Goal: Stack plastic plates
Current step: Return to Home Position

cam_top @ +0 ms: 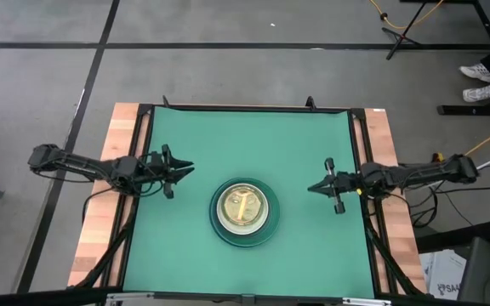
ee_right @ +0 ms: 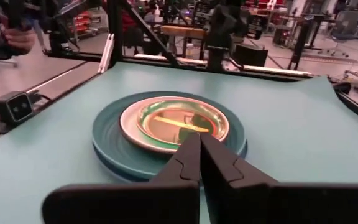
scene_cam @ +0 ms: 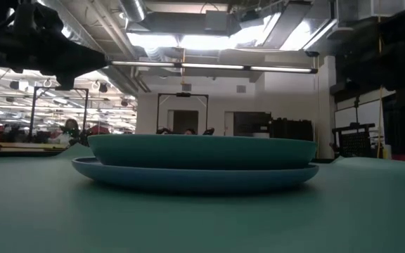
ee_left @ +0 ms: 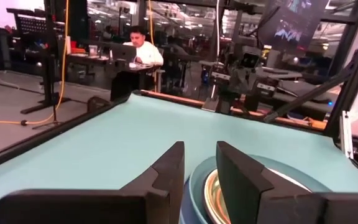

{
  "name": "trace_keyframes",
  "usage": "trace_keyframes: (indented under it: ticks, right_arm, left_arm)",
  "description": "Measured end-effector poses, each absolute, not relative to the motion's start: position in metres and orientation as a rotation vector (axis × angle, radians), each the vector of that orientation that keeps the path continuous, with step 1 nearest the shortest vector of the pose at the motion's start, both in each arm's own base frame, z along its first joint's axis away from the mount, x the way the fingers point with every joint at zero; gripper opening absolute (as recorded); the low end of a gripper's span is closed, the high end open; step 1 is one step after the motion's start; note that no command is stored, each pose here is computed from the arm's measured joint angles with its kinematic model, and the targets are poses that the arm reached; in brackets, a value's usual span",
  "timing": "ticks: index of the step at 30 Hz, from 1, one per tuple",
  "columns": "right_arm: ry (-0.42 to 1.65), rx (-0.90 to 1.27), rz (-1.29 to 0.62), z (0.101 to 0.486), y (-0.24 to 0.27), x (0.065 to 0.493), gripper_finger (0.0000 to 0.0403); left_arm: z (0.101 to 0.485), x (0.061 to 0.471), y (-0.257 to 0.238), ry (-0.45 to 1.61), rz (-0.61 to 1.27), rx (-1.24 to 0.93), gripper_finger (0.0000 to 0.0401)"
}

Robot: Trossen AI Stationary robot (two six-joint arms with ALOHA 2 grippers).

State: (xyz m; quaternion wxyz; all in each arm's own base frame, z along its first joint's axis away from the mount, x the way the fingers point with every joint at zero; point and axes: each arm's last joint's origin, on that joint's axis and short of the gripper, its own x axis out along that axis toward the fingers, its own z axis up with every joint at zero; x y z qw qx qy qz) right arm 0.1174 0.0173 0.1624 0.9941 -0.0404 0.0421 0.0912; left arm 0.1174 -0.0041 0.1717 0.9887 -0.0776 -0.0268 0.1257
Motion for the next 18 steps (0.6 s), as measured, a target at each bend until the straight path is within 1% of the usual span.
trace_keyframes:
  ticks: [7,12,18]
  right_arm:
    - [0.043,-0.032,0.261,0.165,0.006,0.115,0.0001]
    - [0.039,-0.021,0.205,0.166,-0.003,0.112,0.0001]
    - [0.045,-0.009,0.175,0.164,-0.006,0.109,0.0001]
  left_arm:
    - [0.171,0.113,-0.006,-0.040,0.171,-0.155,0.0087]
    - [0.174,0.105,-0.004,-0.086,0.179,-0.162,0.0087]
    - [0.172,0.096,-0.002,-0.087,0.228,-0.166,0.0087]
